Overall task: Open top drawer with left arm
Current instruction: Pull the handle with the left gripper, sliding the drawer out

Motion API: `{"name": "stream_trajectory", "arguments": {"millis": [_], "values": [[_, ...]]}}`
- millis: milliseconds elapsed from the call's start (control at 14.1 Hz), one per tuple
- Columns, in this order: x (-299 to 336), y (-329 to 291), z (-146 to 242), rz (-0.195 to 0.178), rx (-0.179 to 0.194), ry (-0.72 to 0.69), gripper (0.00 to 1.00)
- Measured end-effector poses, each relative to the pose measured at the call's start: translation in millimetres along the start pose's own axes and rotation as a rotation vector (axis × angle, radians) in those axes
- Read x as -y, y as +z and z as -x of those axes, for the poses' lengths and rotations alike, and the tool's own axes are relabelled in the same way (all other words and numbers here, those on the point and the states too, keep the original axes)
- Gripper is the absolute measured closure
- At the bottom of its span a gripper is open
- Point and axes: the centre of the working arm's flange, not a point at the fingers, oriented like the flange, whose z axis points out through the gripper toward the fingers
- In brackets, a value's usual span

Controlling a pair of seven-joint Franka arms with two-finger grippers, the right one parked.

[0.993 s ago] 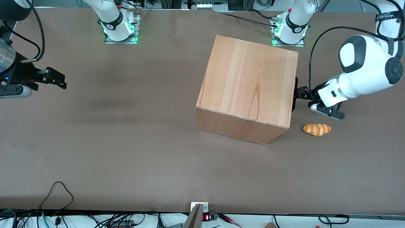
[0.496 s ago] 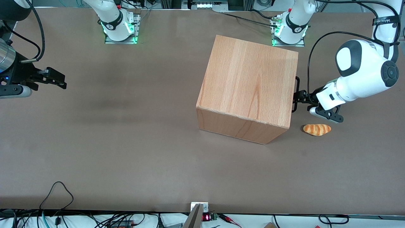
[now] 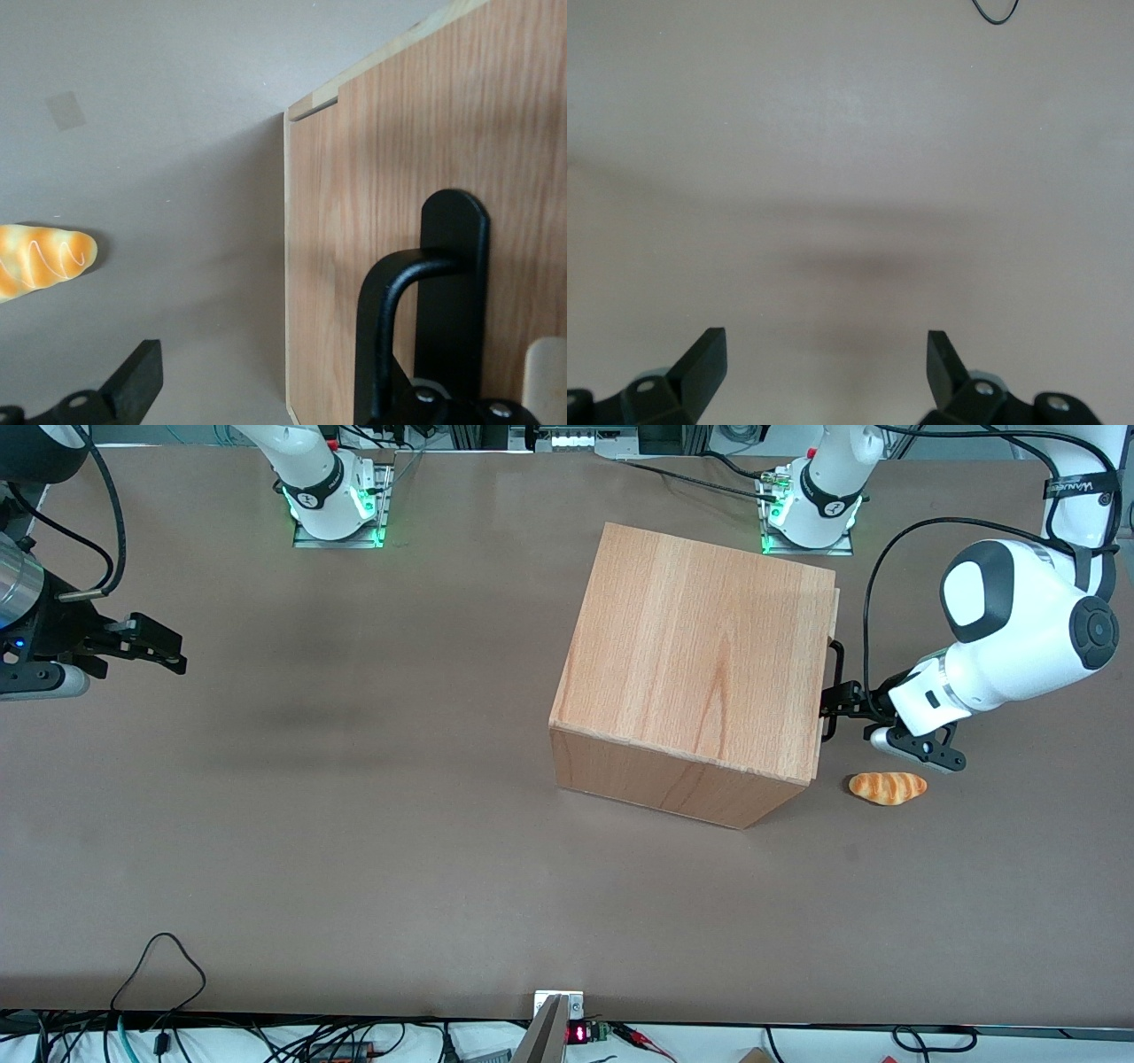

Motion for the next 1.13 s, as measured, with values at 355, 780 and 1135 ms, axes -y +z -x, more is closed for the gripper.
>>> {"name": "stream_trajectory", "arguments": {"millis": [355,780,1135], "values": [[28,-10,4,-0.007,-0.020,-0.023,0.00],[94,-32,19,-0.023,-0.079,-0.055,0.00],[144,-53,28,-0.063,-0.141,-0.037,0.00]]}}
